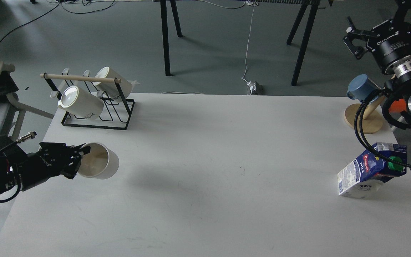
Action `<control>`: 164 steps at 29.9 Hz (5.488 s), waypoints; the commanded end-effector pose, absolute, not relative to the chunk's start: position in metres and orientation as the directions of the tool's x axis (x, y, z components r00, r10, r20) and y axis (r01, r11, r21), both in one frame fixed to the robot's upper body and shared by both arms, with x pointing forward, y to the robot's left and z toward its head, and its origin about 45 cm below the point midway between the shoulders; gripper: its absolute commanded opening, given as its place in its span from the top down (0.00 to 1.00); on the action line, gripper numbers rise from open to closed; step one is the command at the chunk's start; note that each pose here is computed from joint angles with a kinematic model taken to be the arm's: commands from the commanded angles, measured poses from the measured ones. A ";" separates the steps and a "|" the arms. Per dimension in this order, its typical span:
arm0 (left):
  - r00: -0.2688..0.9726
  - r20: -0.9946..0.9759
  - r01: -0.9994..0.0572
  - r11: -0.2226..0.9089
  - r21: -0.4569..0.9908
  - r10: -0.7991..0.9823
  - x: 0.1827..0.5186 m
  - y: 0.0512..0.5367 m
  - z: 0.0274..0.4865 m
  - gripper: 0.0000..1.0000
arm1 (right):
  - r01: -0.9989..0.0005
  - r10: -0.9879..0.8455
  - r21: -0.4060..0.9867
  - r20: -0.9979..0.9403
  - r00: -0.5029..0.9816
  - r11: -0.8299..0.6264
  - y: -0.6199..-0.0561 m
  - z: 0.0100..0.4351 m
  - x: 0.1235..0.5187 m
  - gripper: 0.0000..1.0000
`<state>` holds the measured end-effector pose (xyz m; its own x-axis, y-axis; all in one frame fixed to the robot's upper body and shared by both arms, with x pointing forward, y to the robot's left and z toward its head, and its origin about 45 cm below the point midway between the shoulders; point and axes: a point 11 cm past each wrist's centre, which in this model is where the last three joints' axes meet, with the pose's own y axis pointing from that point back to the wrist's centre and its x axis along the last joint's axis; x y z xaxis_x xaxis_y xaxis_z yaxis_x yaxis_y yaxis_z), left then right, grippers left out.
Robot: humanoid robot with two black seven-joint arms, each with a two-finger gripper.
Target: Place cup and milk with both arms
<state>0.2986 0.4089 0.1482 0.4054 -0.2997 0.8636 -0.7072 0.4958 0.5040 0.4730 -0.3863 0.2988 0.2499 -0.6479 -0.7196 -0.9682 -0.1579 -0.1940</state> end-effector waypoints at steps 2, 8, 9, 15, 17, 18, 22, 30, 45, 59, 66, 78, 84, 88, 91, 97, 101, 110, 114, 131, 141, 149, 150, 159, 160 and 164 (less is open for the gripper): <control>0.400 0.868 -0.616 0.615 0.492 -0.293 0.314 0.348 0.174 0.96 | -0.969 -0.654 -0.193 -0.715 0.246 -0.153 -0.391 0.300 0.472 0.01; 0.428 0.836 -0.455 0.717 0.528 -0.344 0.336 0.241 0.192 0.96 | -0.969 -0.663 -0.197 -0.707 0.246 -0.149 -0.397 0.304 0.470 0.01; 0.410 0.834 -0.434 0.725 0.535 -0.369 0.337 0.224 0.191 0.96 | -0.970 -0.666 -0.197 -0.706 0.243 -0.146 -0.399 0.305 0.470 0.01; 0.421 0.824 -0.282 0.808 0.517 -0.380 0.322 0.121 0.179 0.96 | -0.971 -0.677 -0.199 -0.697 0.237 -0.135 -0.407 0.309 0.468 0.01; 0.446 0.809 -0.258 0.811 0.525 -0.382 0.319 0.102 0.173 0.96 | -0.971 -0.681 -0.200 -0.693 0.235 -0.131 -0.410 0.310 0.467 0.01; 0.456 0.803 -0.260 0.805 0.533 -0.384 0.318 0.097 0.170 0.96 | -0.970 -0.682 -0.203 -0.692 0.236 -0.130 -0.411 0.312 0.467 0.01; 0.487 0.777 -0.254 0.787 0.563 -0.399 0.313 0.095 0.155 0.95 | -0.969 -0.688 -0.207 -0.685 0.240 -0.132 -0.415 0.316 0.465 0.01; 0.535 0.733 -0.215 0.772 0.598 -0.420 0.299 0.086 0.127 0.92 | -0.969 -0.688 -0.207 -0.685 0.240 -0.132 -0.415 0.316 0.465 0.01; 0.572 0.710 -0.264 0.727 0.634 -0.412 0.303 0.083 0.109 0.69 | -0.969 -0.688 -0.209 -0.684 0.242 -0.133 -0.415 0.317 0.466 0.01; 0.480 0.852 -0.433 0.789 0.436 -0.208 0.349 0.099 0.186 0.13 | -0.961 -0.708 -0.236 -0.654 0.269 -0.147 -0.423 0.338 0.461 0.01; 0.475 0.860 -0.593 0.791 0.154 0.189 0.396 0.154 0.284 0.08 | -0.947 -0.728 -0.276 -0.613 0.306 -0.166 -0.430 0.369 0.458 0.01; 0.345 0.317 -0.827 0.446 -0.342 0.883 0.446 0.249 0.369 0.00 | -0.921 -0.753 -0.158 -0.535 0.383 -0.356 -0.421 0.370 0.383 0.01; 0.321 0.114 -0.870 0.340 -0.358 0.940 0.453 0.280 0.365 0.00 | -0.957 -0.800 -0.062 -0.534 0.273 -0.285 -0.458 0.360 0.350 0.01; 0.277 -0.051 -0.910 0.245 -0.335 0.960 0.460 0.311 0.357 0.00 | -0.980 -0.809 0.016 -0.567 0.156 -0.200 -0.486 0.332 0.332 0.01; 0.248 -0.127 -0.927 0.196 -0.321 0.961 0.463 0.325 0.352 0.00 | -0.990 -0.820 0.047 -0.566 0.085 -0.135 -0.506 0.317 0.323 0.01; 0.229 -0.122 -0.930 0.180 -0.322 0.966 0.462 0.339 0.356 0.00 | -0.997 -0.805 0.068 -0.593 -0.024 -0.021 -0.534 0.304 0.305 0.01; 0.225 -0.115 -0.930 0.178 -0.322 0.968 0.461 0.343 0.358 0.00 | -0.987 -0.770 0.119 -0.618 -0.158 0.108 -0.570 0.289 0.283 0.01; 0.223 -0.113 -0.932 0.178 -0.315 0.968 0.461 0.341 0.356 0.00 | -0.885 -0.717 0.379 -0.534 -0.448 0.271 -0.613 0.208 0.188 0.01; 0.222 -0.109 -0.934 0.180 -0.309 0.969 0.462 0.341 0.355 0.00 | -0.820 -0.663 0.500 -0.517 -0.542 0.280 -0.604 0.161 0.139 0.01; 0.218 -0.103 -0.937 0.179 -0.300 0.971 0.460 0.343 0.352 0.00 | -0.791 -0.552 0.612 -0.666 -0.501 -0.020 -0.481 0.094 0.103 0.00; 0.203 -0.085 -0.944 0.172 -0.281 0.975 0.457 0.350 0.345 0.00 | -0.833 -0.492 0.544 -0.756 -0.433 -0.104 -0.433 0.081 0.115 0.00; 0.202 -0.085 -0.945 0.171 -0.279 0.976 0.457 0.350 0.345 0.00 | -0.883 -0.465 0.463 -0.800 -0.380 -0.075 -0.431 0.097 0.136 0.00; 0.201 -0.084 -0.945 0.170 -0.278 0.976 0.457 0.351 0.345 0.00 | -0.886 -0.461 0.457 -0.804 -0.376 -0.074 -0.430 0.098 0.138 0.00; 0.171 -0.040 -0.950 0.154 -0.270 0.984 0.453 0.370 0.351 0.00 | -0.874 -0.448 0.482 -0.795 -0.409 -0.056 -0.431 0.091 0.124 0.00; 0.169 -0.037 -0.951 0.153 -0.270 0.985 0.453 0.372 0.352 0.00 | -0.872 -0.443 0.487 -0.794 -0.416 -0.055 -0.430 0.089 0.122 0.00; 0.168 -0.034 -0.952 0.154 -0.266 0.985 0.453 0.372 0.351 0.00 | -0.874 -0.401 0.482 -0.814 -0.420 -0.063 -0.416 0.081 0.119 0.00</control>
